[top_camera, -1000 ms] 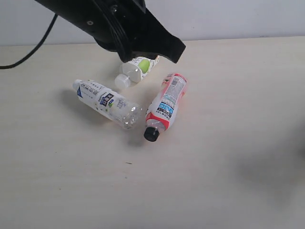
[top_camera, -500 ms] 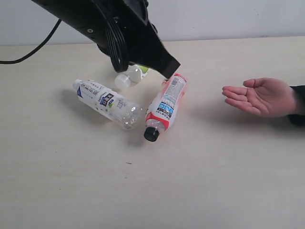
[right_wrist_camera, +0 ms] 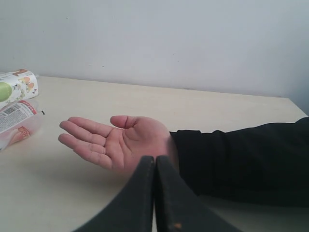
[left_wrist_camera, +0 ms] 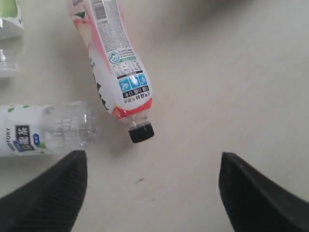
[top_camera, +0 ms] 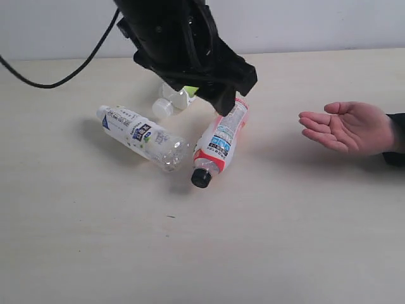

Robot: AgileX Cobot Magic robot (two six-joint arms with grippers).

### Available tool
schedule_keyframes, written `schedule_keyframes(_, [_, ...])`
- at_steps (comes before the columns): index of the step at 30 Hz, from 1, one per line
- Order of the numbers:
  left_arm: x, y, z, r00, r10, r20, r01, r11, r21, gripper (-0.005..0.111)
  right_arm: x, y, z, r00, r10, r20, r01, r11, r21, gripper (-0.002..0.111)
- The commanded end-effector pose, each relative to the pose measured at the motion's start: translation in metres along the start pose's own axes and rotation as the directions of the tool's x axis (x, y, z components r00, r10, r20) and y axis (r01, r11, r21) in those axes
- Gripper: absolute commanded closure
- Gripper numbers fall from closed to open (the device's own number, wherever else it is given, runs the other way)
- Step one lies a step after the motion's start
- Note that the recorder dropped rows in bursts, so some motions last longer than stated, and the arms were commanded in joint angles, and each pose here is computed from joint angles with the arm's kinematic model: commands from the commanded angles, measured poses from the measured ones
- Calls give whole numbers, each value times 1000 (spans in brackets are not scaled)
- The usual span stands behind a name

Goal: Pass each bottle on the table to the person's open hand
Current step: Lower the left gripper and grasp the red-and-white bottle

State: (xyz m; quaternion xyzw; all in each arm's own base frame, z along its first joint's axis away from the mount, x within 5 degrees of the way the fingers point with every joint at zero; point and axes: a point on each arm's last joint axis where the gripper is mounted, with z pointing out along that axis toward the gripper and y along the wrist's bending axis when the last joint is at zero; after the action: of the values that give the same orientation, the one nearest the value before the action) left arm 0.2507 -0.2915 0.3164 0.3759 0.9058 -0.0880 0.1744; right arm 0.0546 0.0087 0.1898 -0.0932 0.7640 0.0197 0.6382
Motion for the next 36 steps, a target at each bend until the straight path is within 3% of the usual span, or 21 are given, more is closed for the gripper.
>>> schedule_keyframes(1, [-30,13,12,999,-27,32,29,996,-83,36,1,0,0,1000,0,5,0,1000,3,107])
schedule_keyframes(4, [-53,37,29,995,-91,28,93,991,-91,31,1,0,0,1000,0,5,0,1000,3,107])
schedule_keyframes(8, [-65,49,59,993,-122,-9,121,990,-66,31,1,0,0,1000,0,5,0,1000,3,107])
schedule_keyframes(17, [-69,51,131,984,-145,-108,143,989,-24,31,1,0,0,1000,0,5,0,1000,3,107])
schedule_keyframes(20, [-66,46,152,974,-169,-148,176,984,36,31,1,0,0,1000,0,5,0,1000,3,107])
schedule_keyframes(23, [-66,41,166,968,-189,-165,205,975,85,31,1,0,0,1000,0,5,0,1000,3,107])
schedule_keyframes(36, [-61,41,202,963,-207,-174,219,974,53,33,1,0,0,1000,0,5,0,1000,3,107])
